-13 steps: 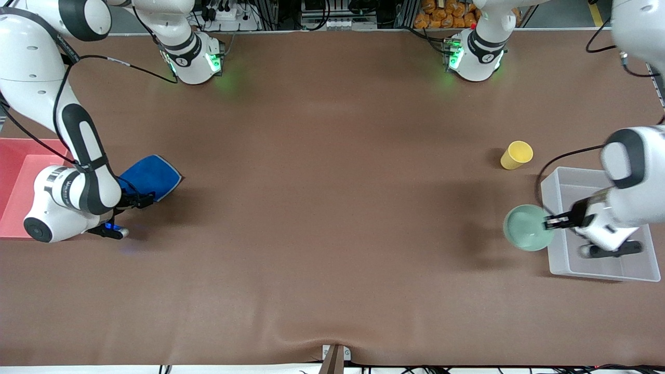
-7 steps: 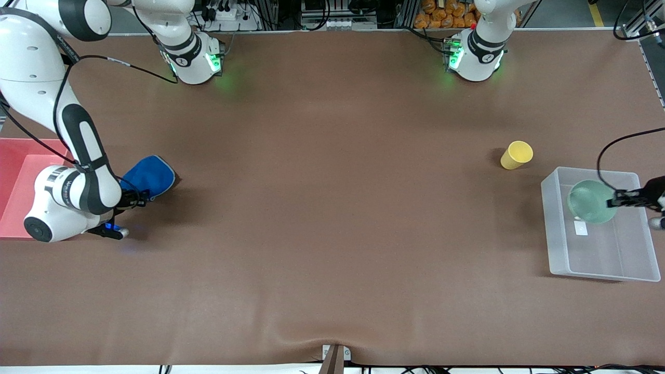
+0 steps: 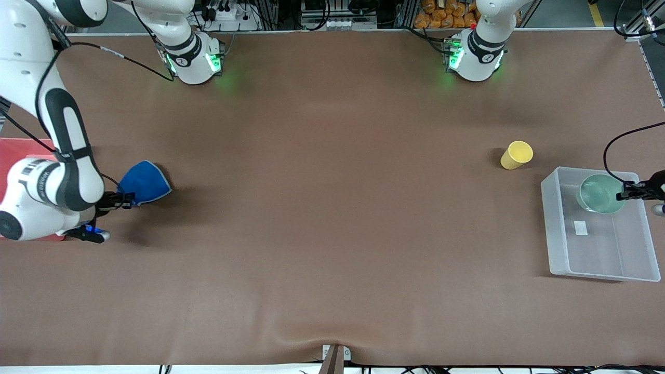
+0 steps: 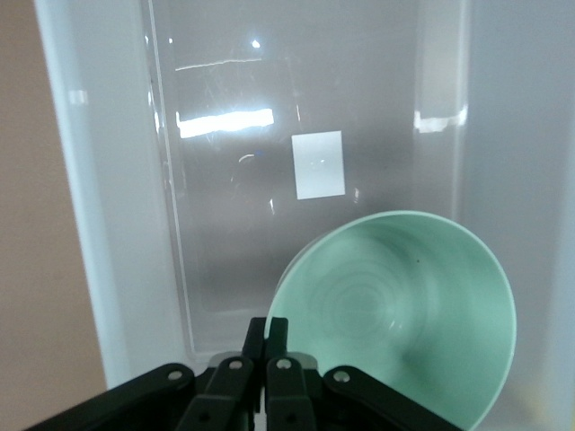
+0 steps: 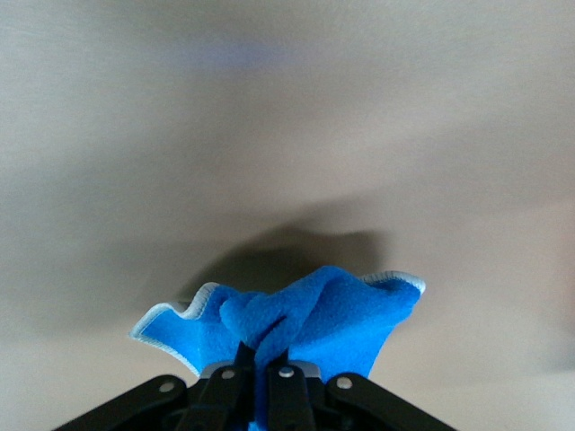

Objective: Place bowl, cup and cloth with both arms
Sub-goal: 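Move the cloth into the pink bin while the left gripper lowers the bowl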

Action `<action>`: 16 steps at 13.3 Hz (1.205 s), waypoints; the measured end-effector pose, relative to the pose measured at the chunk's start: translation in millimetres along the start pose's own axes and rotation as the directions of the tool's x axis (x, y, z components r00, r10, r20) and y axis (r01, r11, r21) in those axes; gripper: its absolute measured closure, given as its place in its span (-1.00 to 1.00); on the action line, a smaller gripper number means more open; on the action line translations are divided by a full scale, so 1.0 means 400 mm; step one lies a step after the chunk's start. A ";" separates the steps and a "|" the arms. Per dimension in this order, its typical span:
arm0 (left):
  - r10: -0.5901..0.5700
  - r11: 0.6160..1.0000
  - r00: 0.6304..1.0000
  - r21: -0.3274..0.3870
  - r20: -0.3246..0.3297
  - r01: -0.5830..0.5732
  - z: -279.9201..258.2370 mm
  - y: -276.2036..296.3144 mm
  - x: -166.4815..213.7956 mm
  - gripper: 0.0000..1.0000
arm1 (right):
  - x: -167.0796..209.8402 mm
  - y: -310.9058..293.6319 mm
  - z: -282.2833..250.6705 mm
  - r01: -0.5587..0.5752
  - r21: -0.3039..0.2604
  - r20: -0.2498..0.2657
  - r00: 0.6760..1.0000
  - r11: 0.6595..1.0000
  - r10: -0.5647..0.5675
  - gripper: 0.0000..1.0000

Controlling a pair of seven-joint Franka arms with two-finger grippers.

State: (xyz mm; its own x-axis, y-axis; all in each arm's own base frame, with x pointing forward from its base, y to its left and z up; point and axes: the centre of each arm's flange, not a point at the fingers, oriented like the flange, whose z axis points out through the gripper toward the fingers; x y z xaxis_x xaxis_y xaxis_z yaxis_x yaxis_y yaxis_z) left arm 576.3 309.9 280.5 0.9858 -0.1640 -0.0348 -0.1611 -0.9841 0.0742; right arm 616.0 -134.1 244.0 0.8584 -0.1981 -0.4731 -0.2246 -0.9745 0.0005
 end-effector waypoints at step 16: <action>0.045 0.999 0.996 0.020 -0.081 -0.044 0.114 0.066 0.086 -0.01 | -0.187 0.311 -0.329 0.056 -0.265 -0.040 0.997 0.963 -0.069 0.86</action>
State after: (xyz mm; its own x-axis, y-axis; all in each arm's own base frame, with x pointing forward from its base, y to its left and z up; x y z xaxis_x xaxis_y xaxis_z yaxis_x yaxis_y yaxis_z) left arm 604.0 275.0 235.9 0.9780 -0.2023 0.0498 -0.2050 -0.9772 0.0555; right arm 584.5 -254.2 395.5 0.8895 -0.1340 -0.4368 -0.0454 -0.9772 0.2075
